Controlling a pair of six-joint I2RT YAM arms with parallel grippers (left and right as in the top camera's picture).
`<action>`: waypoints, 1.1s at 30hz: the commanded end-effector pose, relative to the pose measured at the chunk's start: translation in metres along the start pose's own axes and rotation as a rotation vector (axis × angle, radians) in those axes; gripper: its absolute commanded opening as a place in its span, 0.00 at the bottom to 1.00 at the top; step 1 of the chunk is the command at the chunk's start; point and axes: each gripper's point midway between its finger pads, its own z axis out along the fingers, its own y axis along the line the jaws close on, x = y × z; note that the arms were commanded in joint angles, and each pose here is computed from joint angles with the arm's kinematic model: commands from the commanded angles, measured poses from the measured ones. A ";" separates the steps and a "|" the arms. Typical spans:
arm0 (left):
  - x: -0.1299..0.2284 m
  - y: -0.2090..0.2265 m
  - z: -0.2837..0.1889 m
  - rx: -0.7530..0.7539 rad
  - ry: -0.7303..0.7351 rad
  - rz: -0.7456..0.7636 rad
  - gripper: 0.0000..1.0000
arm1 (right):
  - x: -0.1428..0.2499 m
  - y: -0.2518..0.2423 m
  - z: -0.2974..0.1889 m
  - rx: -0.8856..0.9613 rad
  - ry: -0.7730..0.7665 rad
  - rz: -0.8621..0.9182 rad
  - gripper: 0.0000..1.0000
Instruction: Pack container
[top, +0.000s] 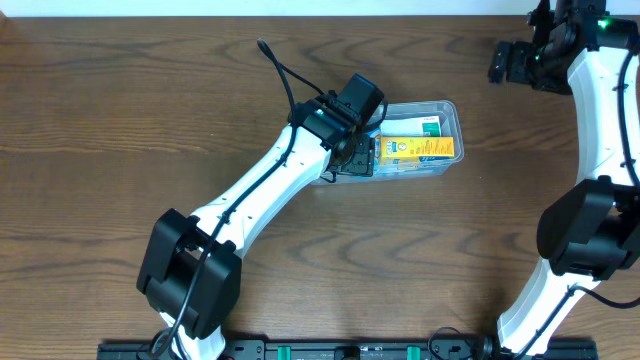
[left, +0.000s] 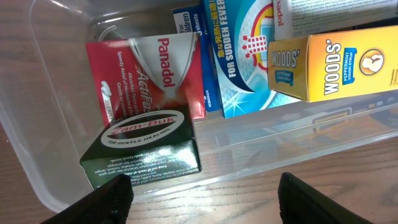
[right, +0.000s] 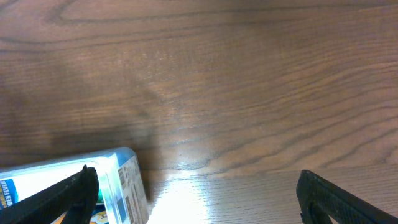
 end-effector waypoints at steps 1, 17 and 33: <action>0.010 0.005 0.016 -0.031 0.047 0.017 0.76 | -0.004 0.002 -0.004 -0.003 -0.013 0.009 0.99; 0.007 0.004 0.027 -0.033 0.043 0.053 0.76 | -0.004 0.002 -0.004 -0.003 -0.013 0.009 0.99; -0.009 0.000 0.028 -0.022 -0.024 0.121 0.76 | -0.004 0.002 -0.004 -0.003 -0.013 0.009 0.99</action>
